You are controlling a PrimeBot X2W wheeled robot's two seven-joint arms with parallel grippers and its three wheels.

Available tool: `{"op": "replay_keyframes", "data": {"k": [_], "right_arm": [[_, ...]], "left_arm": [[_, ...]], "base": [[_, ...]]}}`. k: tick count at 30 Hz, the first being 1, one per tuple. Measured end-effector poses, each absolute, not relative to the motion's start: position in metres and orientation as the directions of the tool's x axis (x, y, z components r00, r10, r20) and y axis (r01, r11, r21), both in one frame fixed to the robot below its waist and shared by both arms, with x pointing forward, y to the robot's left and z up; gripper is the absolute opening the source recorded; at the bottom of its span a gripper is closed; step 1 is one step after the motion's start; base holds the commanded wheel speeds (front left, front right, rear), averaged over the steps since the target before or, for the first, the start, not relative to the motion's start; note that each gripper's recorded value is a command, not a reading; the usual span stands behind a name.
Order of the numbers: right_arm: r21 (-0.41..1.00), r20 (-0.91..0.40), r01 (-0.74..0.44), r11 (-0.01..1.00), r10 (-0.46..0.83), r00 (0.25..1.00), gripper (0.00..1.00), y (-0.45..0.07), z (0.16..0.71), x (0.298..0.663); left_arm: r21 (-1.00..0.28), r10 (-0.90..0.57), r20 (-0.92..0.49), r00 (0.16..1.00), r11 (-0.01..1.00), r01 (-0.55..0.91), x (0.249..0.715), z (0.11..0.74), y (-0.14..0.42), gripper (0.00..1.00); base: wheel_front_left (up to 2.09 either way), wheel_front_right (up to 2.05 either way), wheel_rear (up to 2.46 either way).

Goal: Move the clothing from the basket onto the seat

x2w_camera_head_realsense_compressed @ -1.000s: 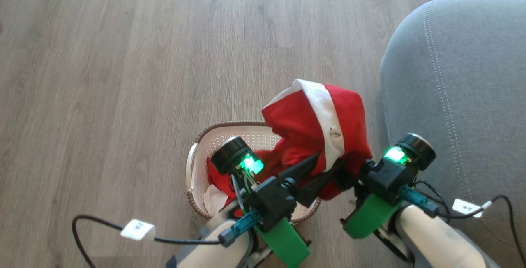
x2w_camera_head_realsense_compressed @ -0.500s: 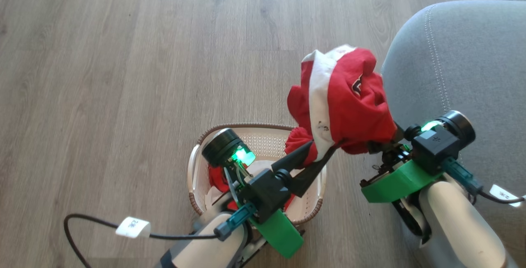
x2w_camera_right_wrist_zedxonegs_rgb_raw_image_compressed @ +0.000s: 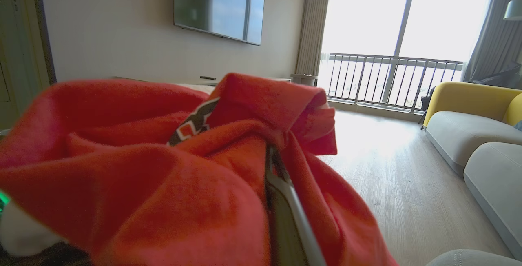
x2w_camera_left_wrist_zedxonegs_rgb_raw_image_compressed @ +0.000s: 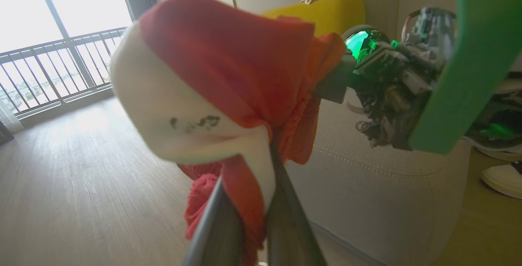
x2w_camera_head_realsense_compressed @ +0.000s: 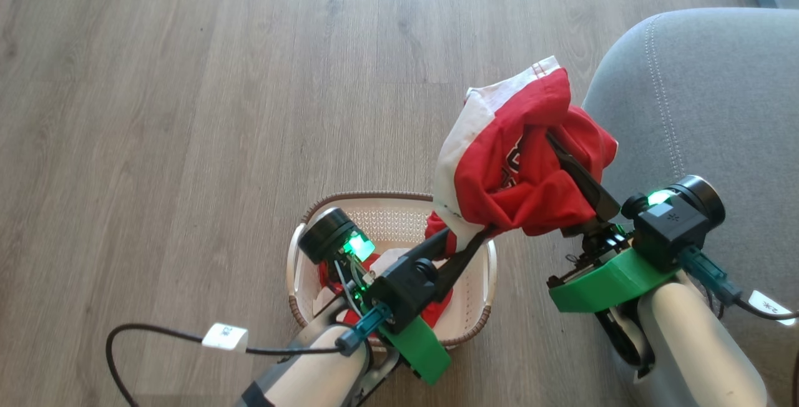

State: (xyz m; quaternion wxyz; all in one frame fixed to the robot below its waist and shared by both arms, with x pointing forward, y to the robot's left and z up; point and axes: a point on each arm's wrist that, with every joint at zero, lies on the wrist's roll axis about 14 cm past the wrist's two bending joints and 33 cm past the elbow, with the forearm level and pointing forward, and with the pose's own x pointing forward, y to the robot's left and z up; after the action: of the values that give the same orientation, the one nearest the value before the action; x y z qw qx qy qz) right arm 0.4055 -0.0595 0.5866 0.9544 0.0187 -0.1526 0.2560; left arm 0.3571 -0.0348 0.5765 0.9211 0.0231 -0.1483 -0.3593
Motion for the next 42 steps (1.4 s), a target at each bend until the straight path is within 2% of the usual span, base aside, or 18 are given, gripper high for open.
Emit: {"op": "replay_keyframes", "data": {"k": [1,2,3,4,5,22,29,37,42], "right_arm": [[-0.042,0.301,-0.494,0.868,0.483,0.823,0.0,-0.059,0.586,0.406],[-0.042,0.3,-0.494,0.868,0.483,0.823,0.0,-0.059,0.586,0.406],[-0.041,0.299,-0.494,0.869,0.482,0.823,0.0,-0.06,0.586,0.406],[-0.039,0.301,-0.489,0.871,0.477,0.825,0.0,-0.061,0.586,0.407],[-0.038,0.304,-0.482,0.875,0.47,0.829,0.0,-0.064,0.587,0.408],[-0.043,0.366,-0.388,0.92,0.376,0.851,0.0,-0.096,0.61,0.417],[-0.036,0.362,-0.283,0.959,0.276,0.891,0.0,-0.134,0.607,0.417],[0.008,0.309,-0.075,0.997,0.069,0.949,0.0,-0.198,0.586,0.41],[0.026,0.289,-0.026,0.999,0.018,0.957,0.0,-0.212,0.578,0.402]], "left_arm": [[0.149,-0.669,0.252,0.699,0.74,0.655,0.357,0.575,-0.035,0.0],[0.147,-0.666,0.25,0.702,0.743,0.653,0.358,0.574,-0.035,0.08],[0.146,-0.662,0.251,0.706,0.747,0.649,0.359,0.574,-0.034,0.27],[0.145,-0.66,0.243,0.71,0.749,0.647,0.359,0.572,-0.034,0.96],[0.143,-0.66,0.227,0.716,0.75,0.646,0.36,0.566,-0.033,1.0],[0.134,-0.624,0.152,0.766,0.781,0.61,0.354,0.54,-0.017,1.0],[0.098,-0.612,0.111,0.783,0.791,0.604,0.348,0.523,-0.009,1.0],[0.049,-0.605,0.077,0.793,0.796,0.603,0.34,0.509,-0.007,1.0],[0.021,-0.617,0.045,0.786,0.787,0.617,0.33,0.498,-0.009,1.0]], "base": [[0.0,0.0,0.0],[0.0,0.0,0.0],[0.0,0.0,0.0],[0.0,0.0,0.0],[0.0,0.0,0.0],[0.0,0.0,0.0],[0.0,0.0,0.0],[0.0,0.0,0.0],[0.0,0.0,0.0]]}}
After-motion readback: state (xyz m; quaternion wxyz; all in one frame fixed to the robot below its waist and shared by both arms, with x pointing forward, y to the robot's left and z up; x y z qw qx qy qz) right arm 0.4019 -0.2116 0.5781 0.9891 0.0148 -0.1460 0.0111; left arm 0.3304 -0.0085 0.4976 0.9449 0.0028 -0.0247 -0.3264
